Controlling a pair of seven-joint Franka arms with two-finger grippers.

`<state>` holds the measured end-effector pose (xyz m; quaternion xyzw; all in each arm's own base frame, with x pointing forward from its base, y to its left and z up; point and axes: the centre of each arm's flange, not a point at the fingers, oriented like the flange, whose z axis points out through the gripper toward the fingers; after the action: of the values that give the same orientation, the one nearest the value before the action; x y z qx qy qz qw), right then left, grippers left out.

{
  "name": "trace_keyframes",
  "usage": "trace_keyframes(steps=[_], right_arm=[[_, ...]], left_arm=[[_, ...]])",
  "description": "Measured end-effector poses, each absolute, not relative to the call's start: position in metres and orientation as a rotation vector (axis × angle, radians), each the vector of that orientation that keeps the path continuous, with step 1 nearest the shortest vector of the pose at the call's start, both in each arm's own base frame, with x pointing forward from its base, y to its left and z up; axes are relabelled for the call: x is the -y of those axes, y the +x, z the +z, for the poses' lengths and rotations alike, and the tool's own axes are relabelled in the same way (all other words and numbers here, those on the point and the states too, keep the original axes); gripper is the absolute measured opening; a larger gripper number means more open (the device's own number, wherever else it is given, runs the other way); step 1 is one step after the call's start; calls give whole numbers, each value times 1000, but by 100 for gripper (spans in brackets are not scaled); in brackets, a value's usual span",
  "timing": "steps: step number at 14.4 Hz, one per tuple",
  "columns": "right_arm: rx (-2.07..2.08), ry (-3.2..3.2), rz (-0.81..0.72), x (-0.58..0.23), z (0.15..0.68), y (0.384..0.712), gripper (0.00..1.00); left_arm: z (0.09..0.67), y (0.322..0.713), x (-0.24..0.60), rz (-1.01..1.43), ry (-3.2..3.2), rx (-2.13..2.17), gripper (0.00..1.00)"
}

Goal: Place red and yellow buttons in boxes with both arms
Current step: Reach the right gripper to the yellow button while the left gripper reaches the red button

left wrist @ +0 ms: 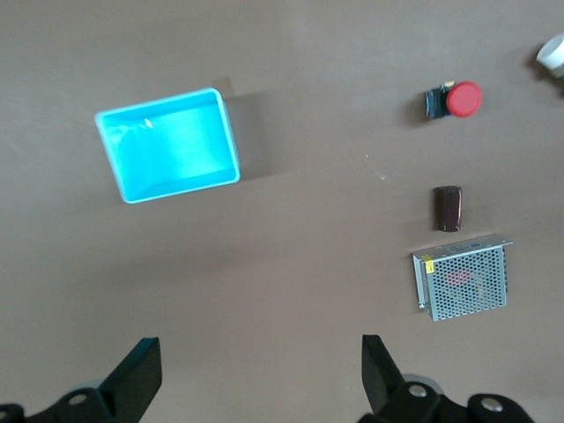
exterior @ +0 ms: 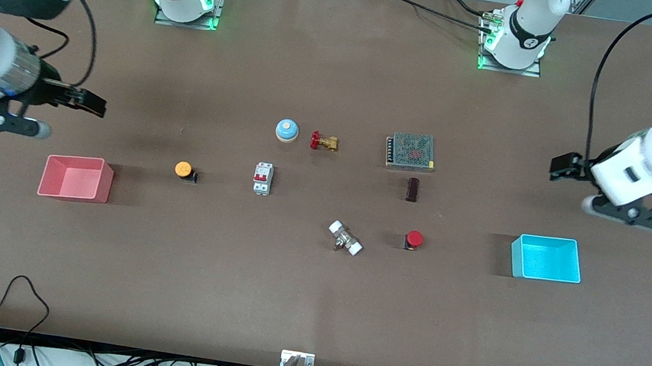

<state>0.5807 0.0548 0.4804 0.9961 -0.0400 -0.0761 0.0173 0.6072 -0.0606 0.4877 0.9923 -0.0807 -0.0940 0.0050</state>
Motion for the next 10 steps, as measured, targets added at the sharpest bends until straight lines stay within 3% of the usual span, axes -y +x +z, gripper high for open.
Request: trace_keyframes(steps=[10], right_arm=[[70, 3146, -175, -125, 321, 583, 100]], left_arm=[[291, 675, 218, -38, 3053, 279, 100]])
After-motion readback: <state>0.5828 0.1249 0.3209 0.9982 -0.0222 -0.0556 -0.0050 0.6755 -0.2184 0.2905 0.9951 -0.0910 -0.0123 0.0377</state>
